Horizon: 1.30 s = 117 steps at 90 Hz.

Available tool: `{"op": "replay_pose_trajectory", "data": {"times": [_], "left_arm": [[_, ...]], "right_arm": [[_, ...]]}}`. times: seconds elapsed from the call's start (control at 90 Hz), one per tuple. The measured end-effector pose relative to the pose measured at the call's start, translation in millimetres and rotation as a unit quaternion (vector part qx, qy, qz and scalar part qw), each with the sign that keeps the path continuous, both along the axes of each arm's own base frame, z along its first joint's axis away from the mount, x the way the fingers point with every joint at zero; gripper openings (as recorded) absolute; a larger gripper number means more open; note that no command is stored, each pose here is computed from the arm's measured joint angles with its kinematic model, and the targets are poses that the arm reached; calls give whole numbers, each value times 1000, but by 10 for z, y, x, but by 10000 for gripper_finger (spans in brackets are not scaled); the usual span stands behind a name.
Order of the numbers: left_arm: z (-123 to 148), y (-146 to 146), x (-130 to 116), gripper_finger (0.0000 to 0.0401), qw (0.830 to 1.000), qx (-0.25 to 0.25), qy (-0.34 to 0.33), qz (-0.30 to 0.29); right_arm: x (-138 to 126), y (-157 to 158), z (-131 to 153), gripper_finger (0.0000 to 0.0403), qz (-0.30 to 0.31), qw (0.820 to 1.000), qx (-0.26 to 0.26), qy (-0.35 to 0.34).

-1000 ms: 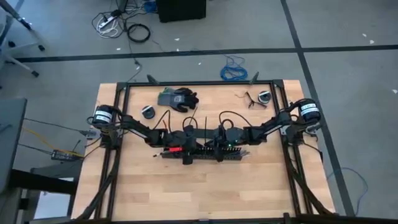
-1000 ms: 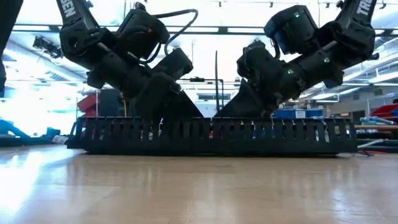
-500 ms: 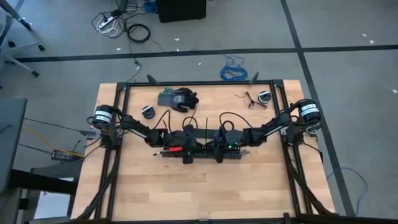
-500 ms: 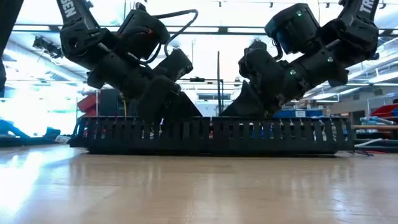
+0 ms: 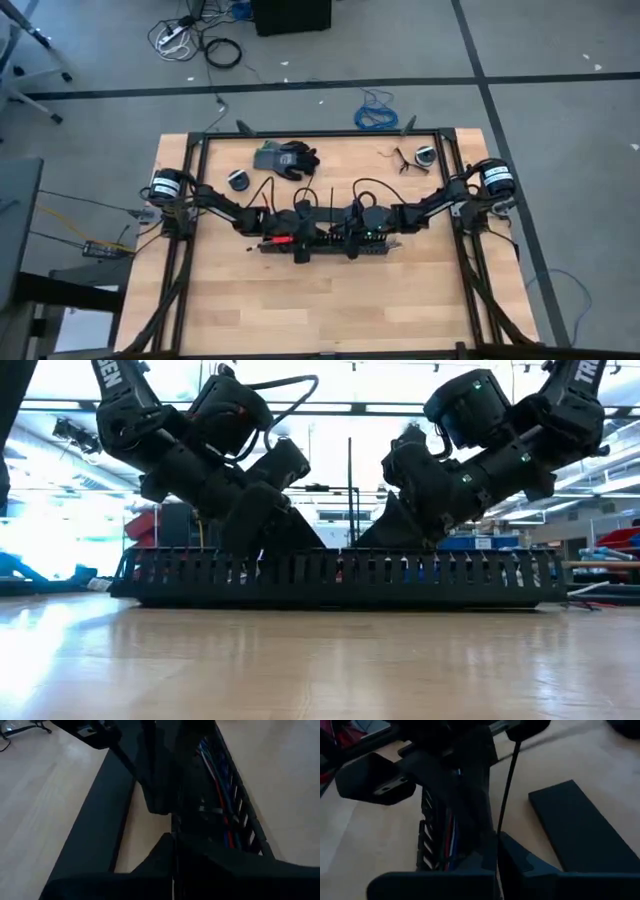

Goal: Ziptie cables
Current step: Put the cable wires in the black cable duct

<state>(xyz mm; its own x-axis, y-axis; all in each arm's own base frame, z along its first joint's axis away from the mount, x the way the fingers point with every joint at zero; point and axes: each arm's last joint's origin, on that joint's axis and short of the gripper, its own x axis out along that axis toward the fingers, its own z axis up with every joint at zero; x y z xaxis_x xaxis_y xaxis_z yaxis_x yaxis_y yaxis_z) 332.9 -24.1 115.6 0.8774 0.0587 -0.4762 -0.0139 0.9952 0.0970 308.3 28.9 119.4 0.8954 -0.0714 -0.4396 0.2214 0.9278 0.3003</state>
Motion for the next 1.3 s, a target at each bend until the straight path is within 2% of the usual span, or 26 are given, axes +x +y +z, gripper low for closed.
{"op": "replay_pose_trajectory", "data": {"times": [0.578, 0.733, 0.944, 1.3], "left_arm": [[13, -1, 9, 0, 1000, 5, -11, 3], [22, -3, 13, 0, 1000, 4, -16, 3], [89, -18, 87, 0, 1000, -13, -22, -6], [75, -13, 98, 0, 1000, -11, 9, 7]], "right_arm": [[-14, 34, -33, 0, 12, 1000, 15, 15], [-20, 20, -49, 0, -1, 1000, 12, 22], [11, 17, -21, 0, -8, 1000, 3, 18], [38, 38, -9, 0, -8, 1000, -4, 25]]}}
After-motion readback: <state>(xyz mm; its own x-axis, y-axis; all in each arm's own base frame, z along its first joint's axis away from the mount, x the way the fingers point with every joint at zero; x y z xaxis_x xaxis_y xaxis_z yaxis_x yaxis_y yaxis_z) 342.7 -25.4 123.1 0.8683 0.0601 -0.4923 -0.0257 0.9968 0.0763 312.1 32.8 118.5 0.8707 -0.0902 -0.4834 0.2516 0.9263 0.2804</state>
